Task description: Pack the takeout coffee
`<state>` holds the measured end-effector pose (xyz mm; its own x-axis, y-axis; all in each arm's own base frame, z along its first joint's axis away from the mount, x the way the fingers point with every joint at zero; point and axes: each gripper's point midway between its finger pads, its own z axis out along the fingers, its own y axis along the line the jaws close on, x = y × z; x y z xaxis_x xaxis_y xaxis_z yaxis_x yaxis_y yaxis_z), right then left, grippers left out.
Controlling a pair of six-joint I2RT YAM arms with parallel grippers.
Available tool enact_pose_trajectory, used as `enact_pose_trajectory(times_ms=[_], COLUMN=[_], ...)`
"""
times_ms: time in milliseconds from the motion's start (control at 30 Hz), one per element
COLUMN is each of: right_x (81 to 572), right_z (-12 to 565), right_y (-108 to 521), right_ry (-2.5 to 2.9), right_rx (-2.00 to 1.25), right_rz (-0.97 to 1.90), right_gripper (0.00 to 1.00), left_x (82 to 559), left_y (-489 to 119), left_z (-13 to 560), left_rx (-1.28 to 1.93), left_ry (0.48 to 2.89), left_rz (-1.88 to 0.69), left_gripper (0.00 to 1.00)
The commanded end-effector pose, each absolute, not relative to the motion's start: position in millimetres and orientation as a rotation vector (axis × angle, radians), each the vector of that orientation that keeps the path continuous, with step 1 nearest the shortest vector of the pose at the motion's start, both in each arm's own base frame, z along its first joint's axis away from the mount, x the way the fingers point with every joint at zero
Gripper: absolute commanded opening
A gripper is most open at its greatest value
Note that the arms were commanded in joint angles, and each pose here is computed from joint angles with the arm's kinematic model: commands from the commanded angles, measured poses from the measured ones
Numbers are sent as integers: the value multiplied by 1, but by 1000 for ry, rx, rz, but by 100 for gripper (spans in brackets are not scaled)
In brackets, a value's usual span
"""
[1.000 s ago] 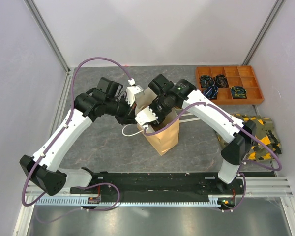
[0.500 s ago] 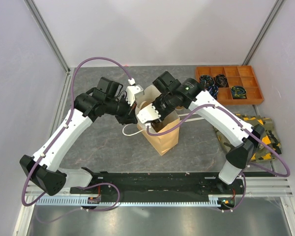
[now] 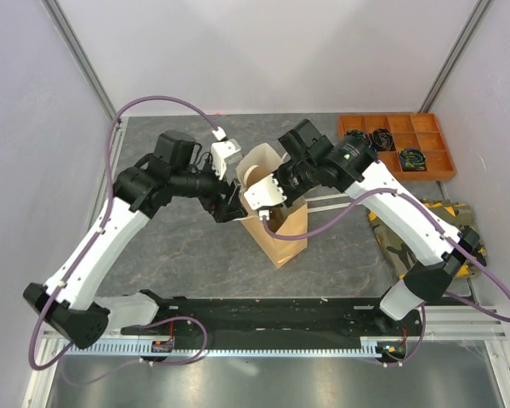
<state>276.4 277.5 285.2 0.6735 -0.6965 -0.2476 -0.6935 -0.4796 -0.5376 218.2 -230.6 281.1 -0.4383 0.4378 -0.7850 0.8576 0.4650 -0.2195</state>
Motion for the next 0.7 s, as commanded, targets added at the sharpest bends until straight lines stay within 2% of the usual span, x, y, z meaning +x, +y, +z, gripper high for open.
enact_pose_trajectory(times_ms=[0, 33, 267, 567, 667], right_x=[274, 272, 270, 256, 252], right_z=[335, 337, 364, 383, 389], right_y=[278, 279, 280, 280, 280], right_ry=[1039, 1042, 1013, 879, 835], right_rx=[-2103, -2091, -1953, -1900, -1882], right_rz=[-31, -23, -26, -20, -23], right_gripper=[4, 4, 2, 2, 2], left_x=[208, 208, 214, 214, 213], left_y=[-239, -240, -240, -231, -229], left_z=[353, 358, 391, 409, 416], left_rx=[1050, 1049, 1063, 1451, 1530], left_ry=[1751, 1731, 1532, 949, 827], left_rz=[-875, -878, -803, -368, -267], left_gripper=[95, 98, 100, 100, 100])
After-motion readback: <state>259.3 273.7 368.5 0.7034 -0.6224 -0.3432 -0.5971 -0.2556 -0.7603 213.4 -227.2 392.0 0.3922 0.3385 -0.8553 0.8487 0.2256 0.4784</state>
